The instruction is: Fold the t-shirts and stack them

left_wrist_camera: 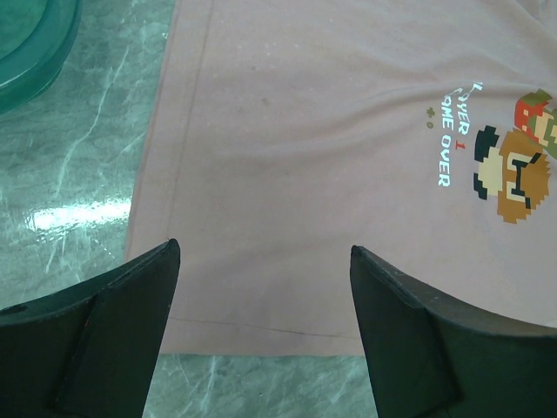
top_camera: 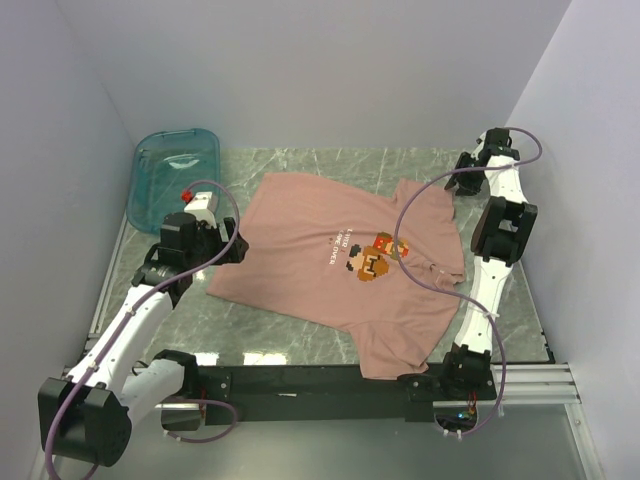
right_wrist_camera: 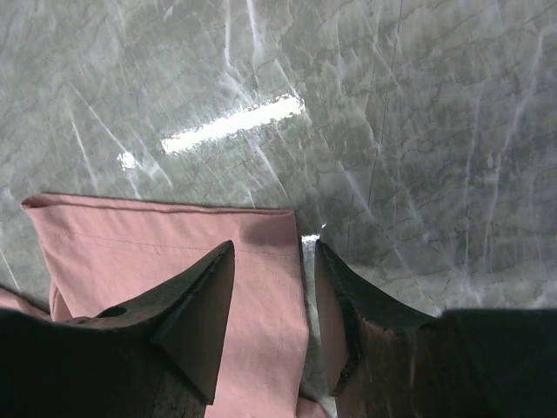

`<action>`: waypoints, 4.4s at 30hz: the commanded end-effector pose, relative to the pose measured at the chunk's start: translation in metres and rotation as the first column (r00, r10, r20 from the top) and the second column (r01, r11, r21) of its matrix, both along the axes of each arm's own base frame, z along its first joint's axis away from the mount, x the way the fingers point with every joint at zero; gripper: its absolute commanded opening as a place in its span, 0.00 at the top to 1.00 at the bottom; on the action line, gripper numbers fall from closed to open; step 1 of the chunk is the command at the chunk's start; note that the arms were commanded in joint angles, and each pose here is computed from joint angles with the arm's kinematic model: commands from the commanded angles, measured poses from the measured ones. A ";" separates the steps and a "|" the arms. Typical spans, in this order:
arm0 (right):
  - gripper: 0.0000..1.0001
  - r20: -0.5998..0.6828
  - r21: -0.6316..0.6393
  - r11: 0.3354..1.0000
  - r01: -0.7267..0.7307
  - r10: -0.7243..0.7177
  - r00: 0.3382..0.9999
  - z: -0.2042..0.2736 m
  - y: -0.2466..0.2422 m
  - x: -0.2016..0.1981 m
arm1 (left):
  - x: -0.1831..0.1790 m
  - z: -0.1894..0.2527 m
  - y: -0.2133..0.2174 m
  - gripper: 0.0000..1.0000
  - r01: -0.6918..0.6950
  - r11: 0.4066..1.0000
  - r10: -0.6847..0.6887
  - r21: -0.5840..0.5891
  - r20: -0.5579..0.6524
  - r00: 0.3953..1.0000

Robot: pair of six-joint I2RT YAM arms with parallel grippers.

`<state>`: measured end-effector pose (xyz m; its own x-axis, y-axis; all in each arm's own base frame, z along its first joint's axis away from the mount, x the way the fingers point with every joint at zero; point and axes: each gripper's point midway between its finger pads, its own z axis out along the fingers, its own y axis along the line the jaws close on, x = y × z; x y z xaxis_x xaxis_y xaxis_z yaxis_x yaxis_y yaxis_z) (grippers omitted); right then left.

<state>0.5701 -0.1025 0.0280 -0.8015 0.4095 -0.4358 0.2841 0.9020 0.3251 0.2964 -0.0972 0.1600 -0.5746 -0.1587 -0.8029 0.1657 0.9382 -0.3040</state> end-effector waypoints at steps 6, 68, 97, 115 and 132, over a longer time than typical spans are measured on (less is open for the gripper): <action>0.53 -0.015 0.016 1.000 0.009 -0.009 1.000 -0.002 0.001 0.001 | 0.014 0.026 0.001 0.16 -0.006 1.000 0.005 0.007 0.085 0.996; 0.69 -0.024 0.056 0.996 -0.073 0.074 0.997 -0.007 0.014 0.000 | 0.014 0.024 0.000 0.16 -0.001 1.000 0.000 0.008 0.078 0.997; 1.00 0.225 0.050 0.995 -0.086 0.072 0.972 0.076 0.005 -0.054 | 0.014 0.014 -0.020 0.20 0.076 0.995 -0.075 -0.065 0.024 0.997; 1.00 0.254 0.133 0.982 -0.134 0.097 0.962 0.077 0.014 -0.119 | -0.010 -0.115 -0.056 0.41 0.042 0.999 -0.036 0.001 -0.503 0.864; 1.00 0.282 0.156 0.977 -0.148 0.100 0.954 0.091 0.010 -0.131 | -0.164 -0.143 -0.095 0.53 0.117 0.990 -0.132 -0.081 -0.825 0.550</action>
